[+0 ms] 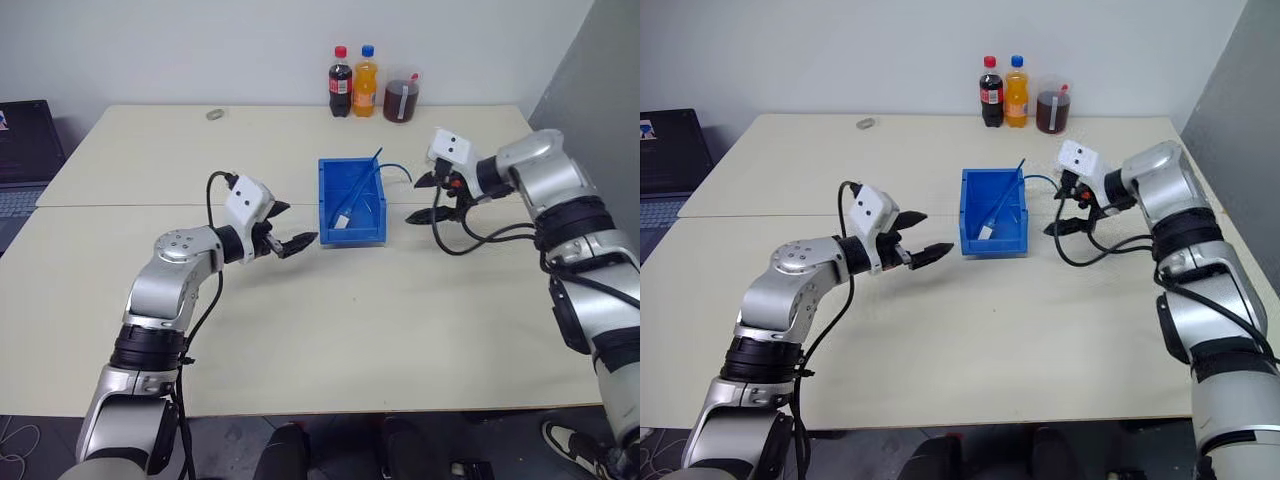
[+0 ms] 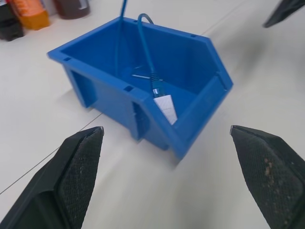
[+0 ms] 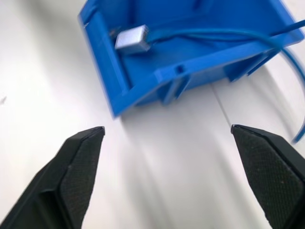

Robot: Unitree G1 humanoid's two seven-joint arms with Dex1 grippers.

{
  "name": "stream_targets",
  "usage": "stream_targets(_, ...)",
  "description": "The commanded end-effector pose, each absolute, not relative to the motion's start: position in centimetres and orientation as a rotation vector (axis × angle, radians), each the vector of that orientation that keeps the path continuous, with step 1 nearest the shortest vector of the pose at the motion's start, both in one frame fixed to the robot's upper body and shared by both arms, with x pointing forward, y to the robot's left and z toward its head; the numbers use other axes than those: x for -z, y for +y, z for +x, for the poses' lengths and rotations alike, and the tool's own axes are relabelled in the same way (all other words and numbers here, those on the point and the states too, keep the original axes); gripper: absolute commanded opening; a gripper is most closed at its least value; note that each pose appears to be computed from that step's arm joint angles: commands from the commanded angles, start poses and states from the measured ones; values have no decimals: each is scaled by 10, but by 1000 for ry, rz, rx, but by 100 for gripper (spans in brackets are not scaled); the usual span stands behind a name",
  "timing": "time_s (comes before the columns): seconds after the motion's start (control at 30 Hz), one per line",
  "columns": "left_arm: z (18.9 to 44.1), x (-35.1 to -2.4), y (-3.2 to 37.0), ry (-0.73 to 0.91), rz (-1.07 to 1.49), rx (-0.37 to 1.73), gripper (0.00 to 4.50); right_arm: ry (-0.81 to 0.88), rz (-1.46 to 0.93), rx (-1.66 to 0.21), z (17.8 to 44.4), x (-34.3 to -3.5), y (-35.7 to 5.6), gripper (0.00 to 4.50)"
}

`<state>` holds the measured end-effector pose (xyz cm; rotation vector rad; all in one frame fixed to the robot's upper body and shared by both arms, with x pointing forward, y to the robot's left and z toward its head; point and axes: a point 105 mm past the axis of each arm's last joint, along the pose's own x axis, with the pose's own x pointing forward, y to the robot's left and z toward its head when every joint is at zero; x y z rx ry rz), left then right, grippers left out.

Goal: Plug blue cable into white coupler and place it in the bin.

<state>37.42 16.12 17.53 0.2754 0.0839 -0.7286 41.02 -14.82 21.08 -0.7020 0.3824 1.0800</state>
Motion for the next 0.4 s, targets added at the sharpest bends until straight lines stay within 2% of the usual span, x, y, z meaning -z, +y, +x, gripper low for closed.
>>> stream_targets(0.03,375,-189,200,25,304,567,450,191,-525,-1018,397,-233,-157,446)
stream_targets(0.27,363,-188,229,45,261,506,450,108,-296,-968,343,-226,-171,446)
stream_targets(0.4,358,-186,230,56,244,538,450,112,-258,-948,336,-222,-170,446)
